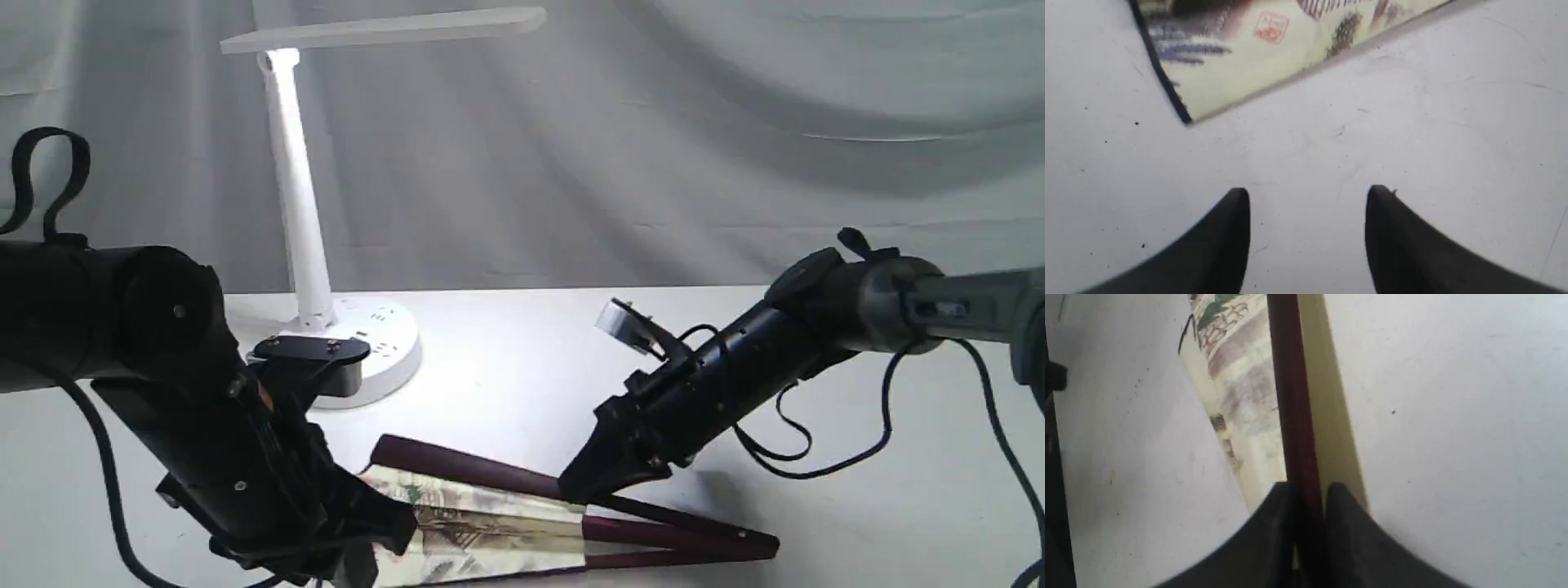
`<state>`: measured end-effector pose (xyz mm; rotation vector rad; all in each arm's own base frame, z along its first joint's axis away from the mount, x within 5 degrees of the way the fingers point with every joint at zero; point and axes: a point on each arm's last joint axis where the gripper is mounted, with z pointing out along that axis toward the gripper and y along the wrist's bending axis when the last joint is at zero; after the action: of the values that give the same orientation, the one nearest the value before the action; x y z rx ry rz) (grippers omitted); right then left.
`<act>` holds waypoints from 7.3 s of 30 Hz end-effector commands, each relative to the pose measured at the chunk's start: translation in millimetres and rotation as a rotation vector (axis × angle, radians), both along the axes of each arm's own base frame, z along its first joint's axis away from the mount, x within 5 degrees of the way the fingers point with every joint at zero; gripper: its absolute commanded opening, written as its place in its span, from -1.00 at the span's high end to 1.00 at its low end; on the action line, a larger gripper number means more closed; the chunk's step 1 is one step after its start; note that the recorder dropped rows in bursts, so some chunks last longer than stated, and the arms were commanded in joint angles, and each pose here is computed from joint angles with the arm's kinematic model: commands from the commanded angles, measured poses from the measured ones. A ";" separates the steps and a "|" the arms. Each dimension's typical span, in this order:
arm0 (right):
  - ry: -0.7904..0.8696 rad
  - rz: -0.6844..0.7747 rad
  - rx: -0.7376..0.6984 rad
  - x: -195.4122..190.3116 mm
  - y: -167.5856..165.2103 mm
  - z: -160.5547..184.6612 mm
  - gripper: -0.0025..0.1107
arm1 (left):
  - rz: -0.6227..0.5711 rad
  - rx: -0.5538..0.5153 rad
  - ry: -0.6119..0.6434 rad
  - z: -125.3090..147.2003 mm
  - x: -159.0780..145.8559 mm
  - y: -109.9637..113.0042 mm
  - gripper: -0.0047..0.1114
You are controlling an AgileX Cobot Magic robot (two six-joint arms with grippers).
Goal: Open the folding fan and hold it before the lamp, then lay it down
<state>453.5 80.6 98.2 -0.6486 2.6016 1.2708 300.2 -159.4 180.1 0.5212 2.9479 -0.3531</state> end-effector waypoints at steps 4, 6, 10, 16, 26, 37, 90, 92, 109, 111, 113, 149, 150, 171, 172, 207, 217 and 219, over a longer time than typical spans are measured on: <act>-0.031 -0.121 0.061 9.0 -25.4 25.4 0.96 | -0.002 -0.008 -0.008 2.1 -0.8 0.3 0.17; -0.019 -0.149 0.056 9.5 -33.1 29.1 0.96 | -0.014 -0.007 -0.011 2.1 -0.8 0.3 0.17; -0.003 -0.182 0.058 9.0 -39.9 34.4 0.96 | -0.047 -0.006 -0.024 3.4 -0.6 0.2 0.17; 0.011 -0.184 0.047 1.4 -39.9 41.3 0.96 | -0.047 -0.006 -0.024 3.4 -0.6 0.2 0.17; 0.020 -0.180 0.041 -19.0 -38.7 59.1 0.96 | -0.184 0.027 -0.064 3.0 -0.1 1.9 0.27; 0.018 -0.291 0.061 -48.2 -76.8 86.9 0.96 | -0.092 0.061 -0.067 2.5 2.4 5.5 0.28; -0.092 -0.438 0.298 -73.1 -83.3 124.4 0.96 | 0.623 -1.216 -0.460 -40.6 -6.5 -22.1 -0.08; -0.092 -0.439 0.299 -73.0 -83.3 124.5 0.96 | 0.651 -1.255 -0.440 -49.9 -1.0 -24.4 -0.08; -0.102 -0.444 0.312 -72.2 -83.2 125.8 0.96 | 0.699 -1.366 -0.330 -75.8 48.8 -54.1 -0.01; -0.102 -0.446 0.314 -72.1 -83.2 125.9 0.96 | 0.692 -1.378 -0.339 -72.7 51.8 -55.6 0.01; -0.104 -0.445 0.313 -72.1 -83.2 125.9 0.96 | 0.691 -1.387 -0.347 -70.4 54.1 -56.4 0.03; -0.095 -0.392 0.354 -70.4 -52.9 127.8 0.96 | 0.762 -1.441 -0.272 -84.1 70.3 -63.6 0.55; -0.095 -0.389 0.350 -70.6 -52.6 127.5 0.96 | 0.764 -1.442 -0.270 -84.1 70.3 -63.6 0.60; -0.062 -0.399 0.339 -71.3 -52.9 126.1 0.34 | 0.736 -1.465 -0.064 -84.2 61.8 -71.2 0.92; -0.062 -0.399 0.339 -71.3 -52.9 126.1 0.30 | 0.725 -1.464 -0.061 -83.3 61.2 -71.8 0.92; 0.019 -0.402 0.338 -61.2 -54.1 80.2 0.31 | 0.359 -1.320 -0.007 -70.7 53.6 -51.3 0.92; 0.009 -0.396 0.337 -61.2 -54.1 80.2 0.89 | 0.380 -1.324 -0.002 -70.7 56.0 -47.4 0.92; -0.004 -0.389 0.335 -61.2 -54.1 80.2 0.96 | 0.387 -1.326 0.007 -70.7 56.0 -47.4 0.92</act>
<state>392.6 25.3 174.8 -0.0476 2.3002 1.5098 354.7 -207.6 103.6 -0.2219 2.0344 -1.9144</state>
